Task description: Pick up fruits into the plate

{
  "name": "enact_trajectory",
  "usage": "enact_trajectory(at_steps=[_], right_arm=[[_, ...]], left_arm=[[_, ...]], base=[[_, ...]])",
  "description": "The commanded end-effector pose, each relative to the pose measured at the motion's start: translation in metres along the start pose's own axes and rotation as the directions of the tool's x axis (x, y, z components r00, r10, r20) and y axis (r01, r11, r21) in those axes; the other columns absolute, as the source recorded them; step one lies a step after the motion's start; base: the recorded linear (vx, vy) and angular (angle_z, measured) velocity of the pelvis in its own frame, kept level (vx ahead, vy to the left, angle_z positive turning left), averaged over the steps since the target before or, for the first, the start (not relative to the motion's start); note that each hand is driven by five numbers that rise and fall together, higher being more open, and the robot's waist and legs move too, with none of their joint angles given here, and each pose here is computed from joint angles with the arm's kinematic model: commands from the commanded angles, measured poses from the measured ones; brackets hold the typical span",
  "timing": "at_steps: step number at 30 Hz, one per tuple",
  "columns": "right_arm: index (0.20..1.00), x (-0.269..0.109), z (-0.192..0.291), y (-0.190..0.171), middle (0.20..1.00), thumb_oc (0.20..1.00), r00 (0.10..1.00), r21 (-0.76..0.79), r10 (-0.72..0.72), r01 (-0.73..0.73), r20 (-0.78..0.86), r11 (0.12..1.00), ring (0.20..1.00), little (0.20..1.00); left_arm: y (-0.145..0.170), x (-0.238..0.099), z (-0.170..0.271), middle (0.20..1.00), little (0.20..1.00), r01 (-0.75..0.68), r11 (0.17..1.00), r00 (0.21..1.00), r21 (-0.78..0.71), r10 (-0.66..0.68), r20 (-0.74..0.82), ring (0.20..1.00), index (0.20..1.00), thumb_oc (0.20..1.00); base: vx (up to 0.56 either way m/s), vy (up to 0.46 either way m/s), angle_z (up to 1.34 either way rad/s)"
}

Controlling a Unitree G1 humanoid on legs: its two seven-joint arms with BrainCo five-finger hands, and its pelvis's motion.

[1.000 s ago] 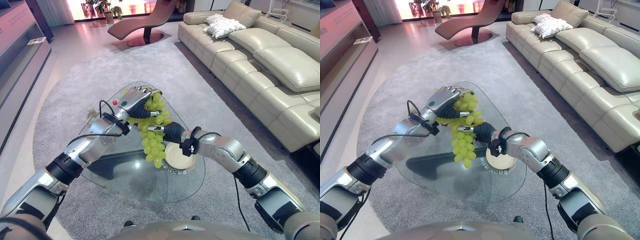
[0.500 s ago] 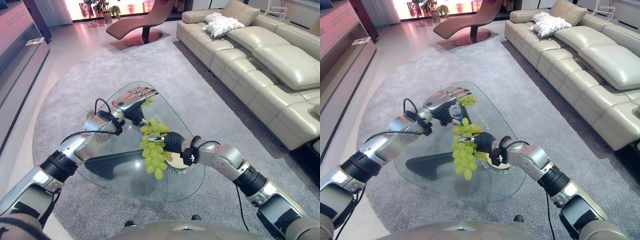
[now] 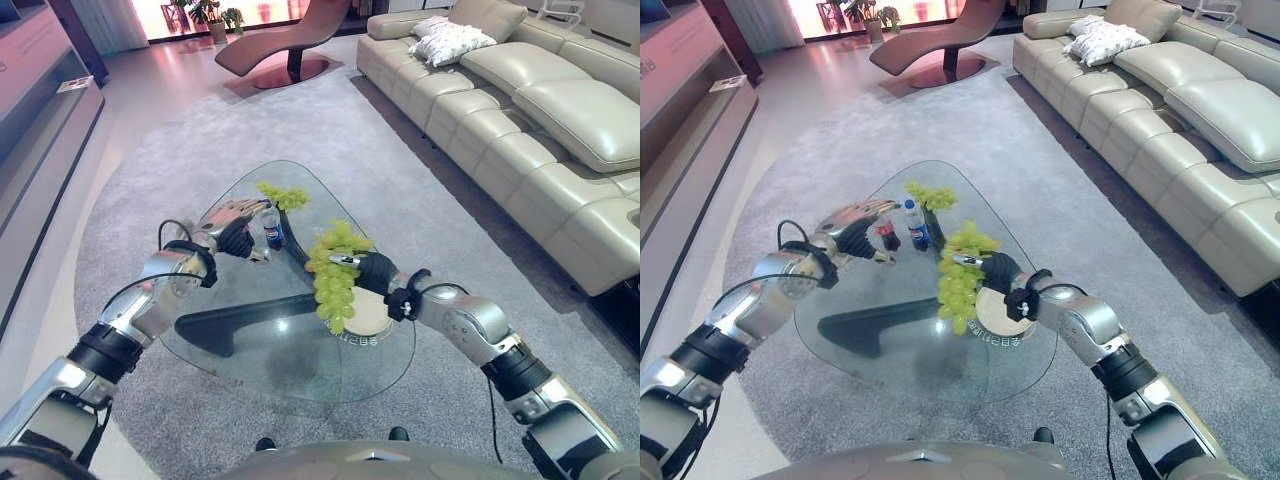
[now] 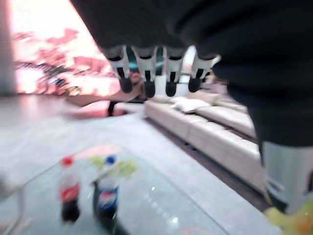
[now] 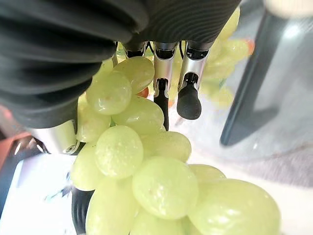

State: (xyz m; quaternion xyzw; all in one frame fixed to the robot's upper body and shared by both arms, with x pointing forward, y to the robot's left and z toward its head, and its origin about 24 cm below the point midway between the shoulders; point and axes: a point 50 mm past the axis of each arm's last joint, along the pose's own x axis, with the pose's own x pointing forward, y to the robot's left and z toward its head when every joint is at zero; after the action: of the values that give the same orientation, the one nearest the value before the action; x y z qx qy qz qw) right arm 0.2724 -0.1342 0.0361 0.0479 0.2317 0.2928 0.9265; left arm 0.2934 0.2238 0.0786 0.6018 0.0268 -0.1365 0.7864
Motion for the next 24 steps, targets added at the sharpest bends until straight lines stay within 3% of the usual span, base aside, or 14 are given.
enact_trajectory(at_steps=[1, 3, 7, 11, 15, 24], right_arm=[[0.200, -0.005, 0.045, -0.007, 0.200, 0.200, 0.969, -0.075, -0.036, 0.056, 0.245, 0.996, 0.200, 0.200], [0.200, -0.011, 0.031, -0.028, 0.200, 0.200, 0.958, -0.060, -0.153, 0.173, 0.244, 0.983, 0.200, 0.200], [0.200, -0.017, 0.013, -0.046, 0.200, 0.200, 0.939, -0.017, -0.263, 0.273, 0.220, 0.962, 0.200, 0.200], [0.200, -0.022, -0.003, -0.068, 0.200, 0.200, 0.905, 0.003, -0.387, 0.393, 0.175, 0.920, 0.200, 0.200], [0.200, -0.022, -0.015, -0.084, 0.200, 0.200, 0.893, 0.040, -0.437, 0.436, 0.107, 0.899, 0.200, 0.200], [0.200, -0.015, 0.013, -0.117, 0.200, 0.200, 0.815, -0.068, -0.575, 0.579, 0.073, 0.812, 0.200, 0.200]], left_arm=[[0.025, 0.001, -0.022, 1.000, 1.000, -0.155, 0.987, 0.984, -0.053, 0.149, -0.096, 1.000, 1.000, 1.000], [-0.005, -0.007, -0.043, 1.000, 1.000, -0.186, 0.973, 0.961, -0.136, 0.151, -0.233, 1.000, 1.000, 1.000], [-0.055, -0.027, -0.074, 1.000, 1.000, -0.163, 0.971, 0.908, -0.178, 0.077, -0.411, 1.000, 1.000, 1.000], [-0.125, -0.065, -0.101, 1.000, 1.000, -0.132, 0.961, 0.793, -0.245, -0.046, -0.607, 1.000, 1.000, 1.000], [-0.169, -0.097, -0.110, 1.000, 1.000, -0.111, 0.940, 0.691, -0.322, -0.160, -0.705, 1.000, 1.000, 1.000], [-0.172, -0.083, -0.104, 1.000, 1.000, -0.181, 0.912, 0.663, -0.367, -0.163, -0.730, 1.000, 1.000, 1.000]], base=[[-0.04, 0.006, 0.03], [-0.04, 0.001, 0.07], [-0.05, -0.019, 0.05], [-0.05, -0.019, 0.01], [0.00, -0.004, 0.03], [-0.09, -0.017, 0.12]])
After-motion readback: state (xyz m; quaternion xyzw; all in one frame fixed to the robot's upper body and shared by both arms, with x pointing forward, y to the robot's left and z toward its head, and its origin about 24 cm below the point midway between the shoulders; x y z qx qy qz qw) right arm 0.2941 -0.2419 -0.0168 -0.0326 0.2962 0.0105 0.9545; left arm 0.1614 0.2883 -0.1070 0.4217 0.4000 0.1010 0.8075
